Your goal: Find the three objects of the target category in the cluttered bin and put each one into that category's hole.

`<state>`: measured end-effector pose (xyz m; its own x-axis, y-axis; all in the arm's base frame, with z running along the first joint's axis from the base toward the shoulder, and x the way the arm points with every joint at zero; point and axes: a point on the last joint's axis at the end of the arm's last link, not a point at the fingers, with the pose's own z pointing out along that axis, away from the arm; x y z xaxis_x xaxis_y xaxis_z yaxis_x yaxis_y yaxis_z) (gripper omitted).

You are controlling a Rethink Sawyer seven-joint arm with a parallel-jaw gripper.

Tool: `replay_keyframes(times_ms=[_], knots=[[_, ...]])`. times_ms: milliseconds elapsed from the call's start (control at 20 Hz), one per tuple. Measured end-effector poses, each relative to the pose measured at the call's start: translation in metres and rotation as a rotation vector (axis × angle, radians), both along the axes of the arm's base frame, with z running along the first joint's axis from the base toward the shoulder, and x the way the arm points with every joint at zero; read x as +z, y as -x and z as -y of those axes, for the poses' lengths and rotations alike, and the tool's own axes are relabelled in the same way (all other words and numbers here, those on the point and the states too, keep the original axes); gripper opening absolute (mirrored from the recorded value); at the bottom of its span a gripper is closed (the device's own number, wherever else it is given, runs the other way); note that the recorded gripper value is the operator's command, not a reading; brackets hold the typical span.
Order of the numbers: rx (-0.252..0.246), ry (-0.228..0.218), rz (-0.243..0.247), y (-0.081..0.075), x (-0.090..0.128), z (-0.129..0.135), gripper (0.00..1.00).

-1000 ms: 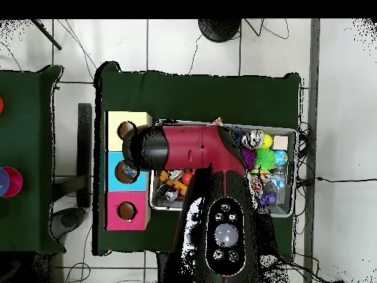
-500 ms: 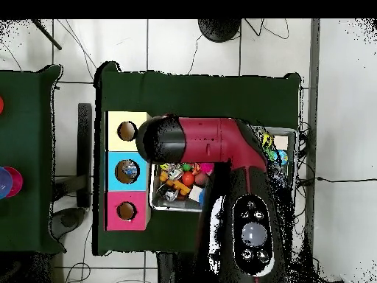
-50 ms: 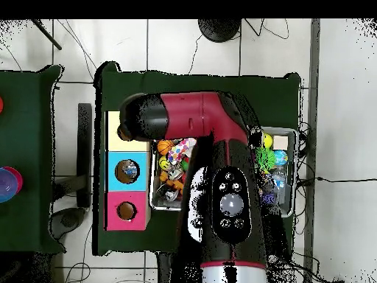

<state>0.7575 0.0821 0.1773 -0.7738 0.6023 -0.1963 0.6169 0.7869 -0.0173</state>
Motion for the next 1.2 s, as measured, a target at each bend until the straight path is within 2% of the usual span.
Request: replay_keyframes(times_ms=[300,350,600,900,1200], knots=[[0.035,0.0,-0.004,-0.025,-0.013,-0.035,1.0],[0.048,-0.002,-0.003,-0.031,-0.02,-0.048,1.0],[0.079,-0.004,0.003,-0.042,-0.044,-0.079,1.0],[0.097,-0.003,-0.007,-0.049,-0.074,-0.098,1.0],[0.086,-0.002,-0.014,-0.056,-0.085,-0.093,1.0]])
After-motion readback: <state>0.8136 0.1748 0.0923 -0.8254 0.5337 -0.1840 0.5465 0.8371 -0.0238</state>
